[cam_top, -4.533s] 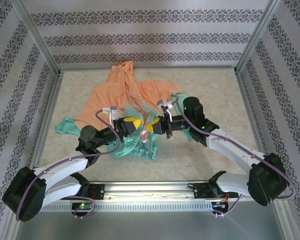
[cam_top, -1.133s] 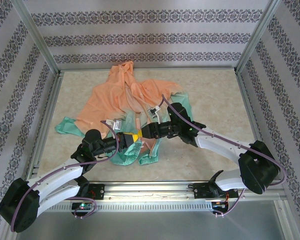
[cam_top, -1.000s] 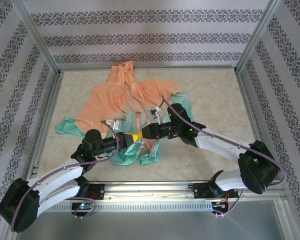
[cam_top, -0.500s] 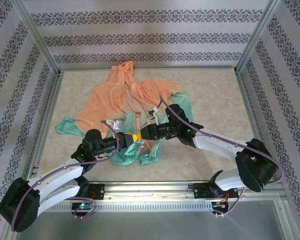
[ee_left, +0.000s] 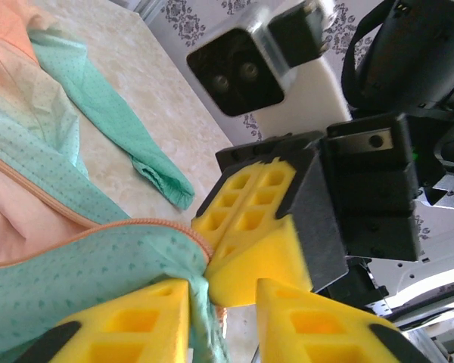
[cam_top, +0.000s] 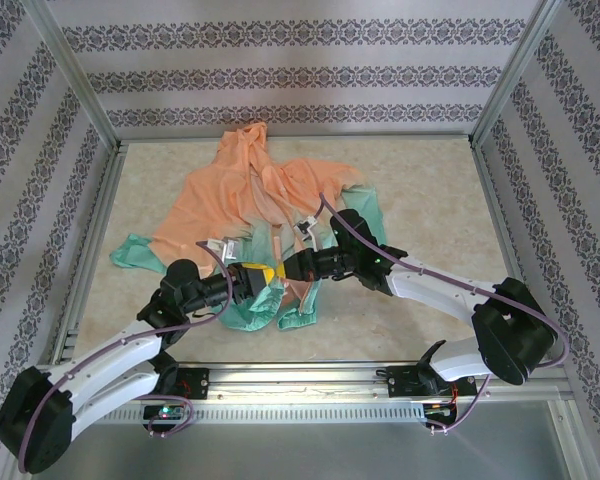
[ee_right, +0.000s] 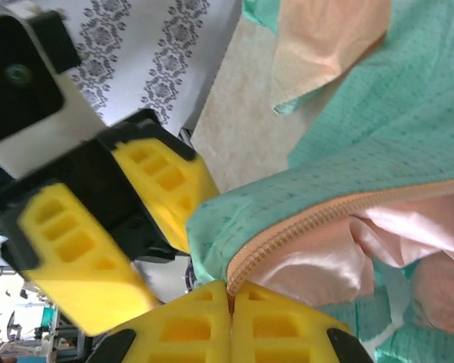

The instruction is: Zip up the jacket

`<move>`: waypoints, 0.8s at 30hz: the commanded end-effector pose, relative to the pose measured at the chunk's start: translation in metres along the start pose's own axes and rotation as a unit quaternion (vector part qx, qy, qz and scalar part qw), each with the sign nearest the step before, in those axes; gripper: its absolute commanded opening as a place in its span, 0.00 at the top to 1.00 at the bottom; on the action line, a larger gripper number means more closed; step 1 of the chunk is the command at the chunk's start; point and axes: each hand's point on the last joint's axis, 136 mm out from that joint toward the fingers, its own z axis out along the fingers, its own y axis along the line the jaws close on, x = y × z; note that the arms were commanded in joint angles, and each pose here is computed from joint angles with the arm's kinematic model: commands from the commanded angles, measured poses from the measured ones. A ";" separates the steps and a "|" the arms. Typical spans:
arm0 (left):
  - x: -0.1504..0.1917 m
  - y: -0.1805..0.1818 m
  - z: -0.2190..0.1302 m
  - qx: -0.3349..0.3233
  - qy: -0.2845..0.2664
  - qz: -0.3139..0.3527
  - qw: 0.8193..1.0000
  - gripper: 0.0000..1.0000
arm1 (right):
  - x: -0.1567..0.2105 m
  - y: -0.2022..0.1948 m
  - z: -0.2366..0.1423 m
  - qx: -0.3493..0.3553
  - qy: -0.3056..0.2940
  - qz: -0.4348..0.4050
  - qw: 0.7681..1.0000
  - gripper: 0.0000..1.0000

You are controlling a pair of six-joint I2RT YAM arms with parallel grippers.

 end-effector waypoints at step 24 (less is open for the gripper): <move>0.010 -0.014 0.028 0.004 0.065 -0.015 0.998 0.65 | -0.008 0.006 -0.024 0.077 0.014 0.007 0.997 1.00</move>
